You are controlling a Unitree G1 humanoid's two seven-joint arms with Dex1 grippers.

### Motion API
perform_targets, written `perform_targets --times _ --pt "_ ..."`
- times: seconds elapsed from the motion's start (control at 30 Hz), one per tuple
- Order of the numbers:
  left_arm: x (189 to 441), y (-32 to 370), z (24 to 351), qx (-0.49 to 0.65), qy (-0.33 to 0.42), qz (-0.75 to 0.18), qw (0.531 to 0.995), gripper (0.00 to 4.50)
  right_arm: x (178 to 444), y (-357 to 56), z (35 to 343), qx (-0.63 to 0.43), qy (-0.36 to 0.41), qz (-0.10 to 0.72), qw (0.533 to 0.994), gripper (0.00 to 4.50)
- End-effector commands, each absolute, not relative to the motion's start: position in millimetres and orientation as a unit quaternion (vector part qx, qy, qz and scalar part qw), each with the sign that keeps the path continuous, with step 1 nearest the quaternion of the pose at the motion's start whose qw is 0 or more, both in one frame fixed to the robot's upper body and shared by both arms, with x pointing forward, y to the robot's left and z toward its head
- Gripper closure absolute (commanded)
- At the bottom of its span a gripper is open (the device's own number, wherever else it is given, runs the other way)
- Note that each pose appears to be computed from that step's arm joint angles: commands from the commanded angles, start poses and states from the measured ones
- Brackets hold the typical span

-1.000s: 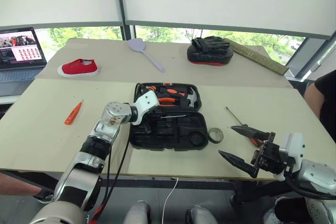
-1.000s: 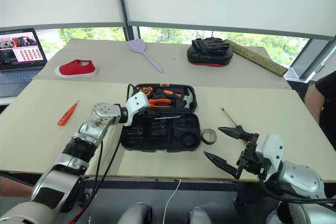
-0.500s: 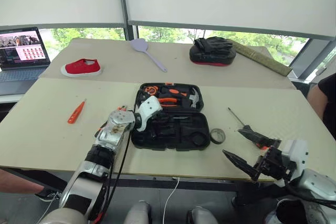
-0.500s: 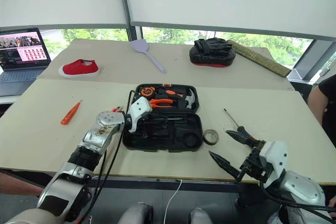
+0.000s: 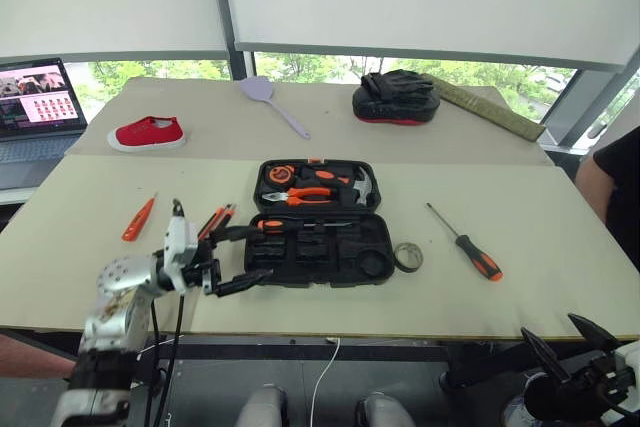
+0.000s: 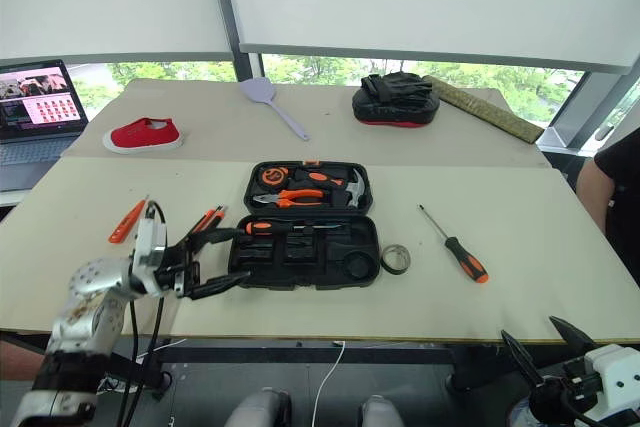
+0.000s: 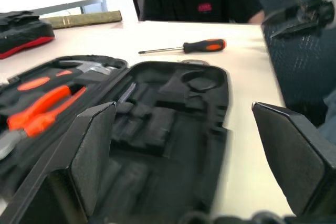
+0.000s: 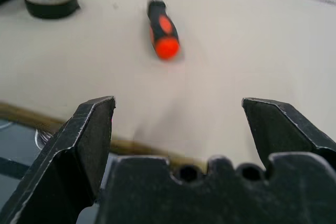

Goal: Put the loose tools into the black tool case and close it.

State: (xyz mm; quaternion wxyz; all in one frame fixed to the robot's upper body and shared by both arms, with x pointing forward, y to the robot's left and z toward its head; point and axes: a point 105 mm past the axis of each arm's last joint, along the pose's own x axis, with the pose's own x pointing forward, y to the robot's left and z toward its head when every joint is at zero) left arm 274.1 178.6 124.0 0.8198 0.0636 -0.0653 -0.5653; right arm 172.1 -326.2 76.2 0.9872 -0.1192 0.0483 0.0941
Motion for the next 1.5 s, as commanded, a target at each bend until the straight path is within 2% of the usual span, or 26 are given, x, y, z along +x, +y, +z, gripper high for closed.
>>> perform_targets --times 0.03,0.1,0.2,0.3,0.5,0.6,0.73,0.87,0.9,0.97,1.03,1.17,1.37,1.5 --pt "269.1 185.3 140.5 0.073 -0.093 -0.539 0.834 0.06 188.0 -329.3 95.4 -0.147 0.042 0.097 0.983 0.00" --pt "267.1 187.4 145.1 0.068 -0.103 -0.532 0.838 0.06 201.7 -325.2 101.4 -0.142 0.057 0.112 0.982 0.00" --pt "270.8 197.1 156.3 0.071 -0.117 -0.520 0.843 0.06 236.8 -306.9 116.8 -0.127 0.087 0.171 0.973 0.00" --pt "271.5 195.2 161.3 0.075 -0.114 -0.531 0.836 0.06 264.0 -301.5 110.2 -0.140 0.173 0.185 0.957 0.00" --pt "269.9 183.7 162.4 0.072 -0.112 -0.551 0.824 0.06 293.0 -296.1 100.2 -0.136 0.235 0.183 0.945 0.00" --pt "263.2 174.6 159.6 0.102 -0.112 -0.580 0.800 0.06 307.8 -297.4 92.5 -0.149 0.246 0.181 0.940 0.00" --pt "260.2 169.7 159.4 0.109 -0.112 -0.591 0.791 0.00 320.9 -289.5 92.6 -0.157 0.229 0.196 0.941 1.00" --pt "261.2 174.4 161.0 0.103 -0.109 -0.581 0.800 0.00 316.4 -289.5 93.2 -0.151 0.231 0.198 0.941 2.52" --pt "261.4 175.9 161.2 0.102 -0.108 -0.579 0.802 0.00 314.9 -290.7 95.6 -0.150 0.227 0.197 0.942 2.72" --pt "261.3 179.5 161.7 0.100 -0.106 -0.573 0.807 0.00 315.6 -283.8 113.1 -0.127 0.176 0.209 0.953 3.43" --pt "261.8 184.0 163.4 0.100 -0.107 -0.562 0.814 0.00 312.4 -261.9 137.6 -0.111 0.118 0.266 0.950 3.47" --pt "268.6 195.5 167.7 0.098 -0.112 -0.521 0.840 0.00 303.1 -196.5 174.8 -0.175 0.044 0.427 0.886 3.47" --pt "273.5 213.4 155.1 0.087 -0.080 -0.464 0.878 0.00 328.1 -136.7 176.5 -0.289 0.067 0.507 0.809 3.47" --pt "270.0 213.9 148.2 0.082 -0.076 -0.453 0.884 0.00 349.4 -87.9 167.4 -0.389 0.053 0.554 0.734 3.47"
